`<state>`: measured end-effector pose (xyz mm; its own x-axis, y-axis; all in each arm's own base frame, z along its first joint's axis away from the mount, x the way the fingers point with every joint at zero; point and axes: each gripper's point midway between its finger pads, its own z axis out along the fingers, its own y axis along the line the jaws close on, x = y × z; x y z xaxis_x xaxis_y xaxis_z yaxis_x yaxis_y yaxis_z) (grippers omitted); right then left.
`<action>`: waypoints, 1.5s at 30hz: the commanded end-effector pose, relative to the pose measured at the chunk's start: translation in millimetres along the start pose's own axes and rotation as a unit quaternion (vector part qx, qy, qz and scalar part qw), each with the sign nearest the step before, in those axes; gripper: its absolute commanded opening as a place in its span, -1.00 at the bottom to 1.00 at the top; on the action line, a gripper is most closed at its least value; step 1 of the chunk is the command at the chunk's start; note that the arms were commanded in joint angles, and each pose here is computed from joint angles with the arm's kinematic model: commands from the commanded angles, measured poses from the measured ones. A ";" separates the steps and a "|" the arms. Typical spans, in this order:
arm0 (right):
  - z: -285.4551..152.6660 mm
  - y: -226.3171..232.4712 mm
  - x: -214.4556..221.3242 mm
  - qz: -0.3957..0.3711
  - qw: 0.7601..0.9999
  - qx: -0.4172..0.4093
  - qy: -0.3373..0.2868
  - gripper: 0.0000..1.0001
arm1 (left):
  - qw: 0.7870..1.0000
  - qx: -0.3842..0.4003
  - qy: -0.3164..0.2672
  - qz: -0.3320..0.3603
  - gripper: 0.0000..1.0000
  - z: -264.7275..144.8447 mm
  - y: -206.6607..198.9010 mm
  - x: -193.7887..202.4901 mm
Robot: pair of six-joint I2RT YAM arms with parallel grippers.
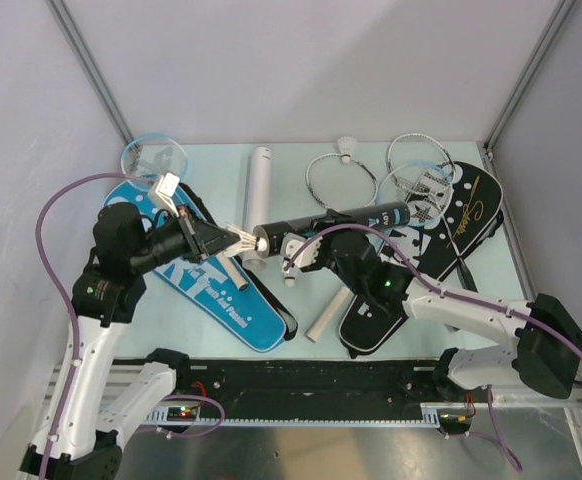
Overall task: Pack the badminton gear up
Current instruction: Place the shuttlecock at the shuttle tube.
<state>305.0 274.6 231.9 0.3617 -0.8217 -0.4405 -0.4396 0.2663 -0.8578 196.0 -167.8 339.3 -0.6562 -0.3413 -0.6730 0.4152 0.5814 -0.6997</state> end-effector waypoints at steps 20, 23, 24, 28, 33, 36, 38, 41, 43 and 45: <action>5.7 -51.6 -57.0 0.076 0.992 0.079 -0.066 -0.49 | 0.994 0.082 -0.068 -0.033 -1.00 54.5 -4.6 -9.4; 7.0 -48.4 -59.2 0.073 0.992 0.076 -0.068 -0.50 | 0.994 0.089 -0.060 -0.037 -1.00 61.7 -4.3 -5.5; 7.7 -47.2 -59.0 0.072 0.992 0.075 -0.068 -0.50 | 0.994 0.090 -0.057 -0.037 -1.00 63.2 -4.3 -4.0; 10.3 -43.9 -59.6 0.071 0.993 0.071 -0.068 -0.50 | 0.994 0.091 -0.052 -0.034 -1.00 65.8 -4.3 -1.7; 12.0 -42.4 -60.2 0.074 0.992 0.070 -0.070 -0.50 | 0.994 0.089 -0.050 -0.032 -0.76 64.3 -2.6 2.5; 10.6 -44.0 -58.2 0.078 0.992 0.070 -0.068 -0.50 | 0.996 0.075 -0.048 -0.026 -0.48 61.2 2.4 6.2; 8.9 -44.0 -56.0 0.081 0.992 0.067 -0.065 -0.51 | 0.996 0.067 -0.049 -0.020 -0.28 57.6 4.3 7.6; 5.4 -45.0 -50.3 0.088 0.992 0.064 -0.057 -0.51 | 0.997 0.059 -0.049 -0.011 -0.06 50.3 3.3 8.7; 2.5 -46.3 -46.4 0.093 0.992 0.063 -0.053 -0.51 | 0.997 0.056 -0.051 -0.006 0.06 44.8 1.2 8.6; -0.6 -47.7 -42.8 0.097 0.992 0.064 -0.051 -0.51 | 0.997 0.058 -0.055 -0.007 0.16 40.2 -3.0 6.4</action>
<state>309.2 302.4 238.7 0.3408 -0.7750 -0.5322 -0.4593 0.3566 -0.8135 226.6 -205.1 311.6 -0.6261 -0.4408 -0.6432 0.4385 0.4830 -0.7579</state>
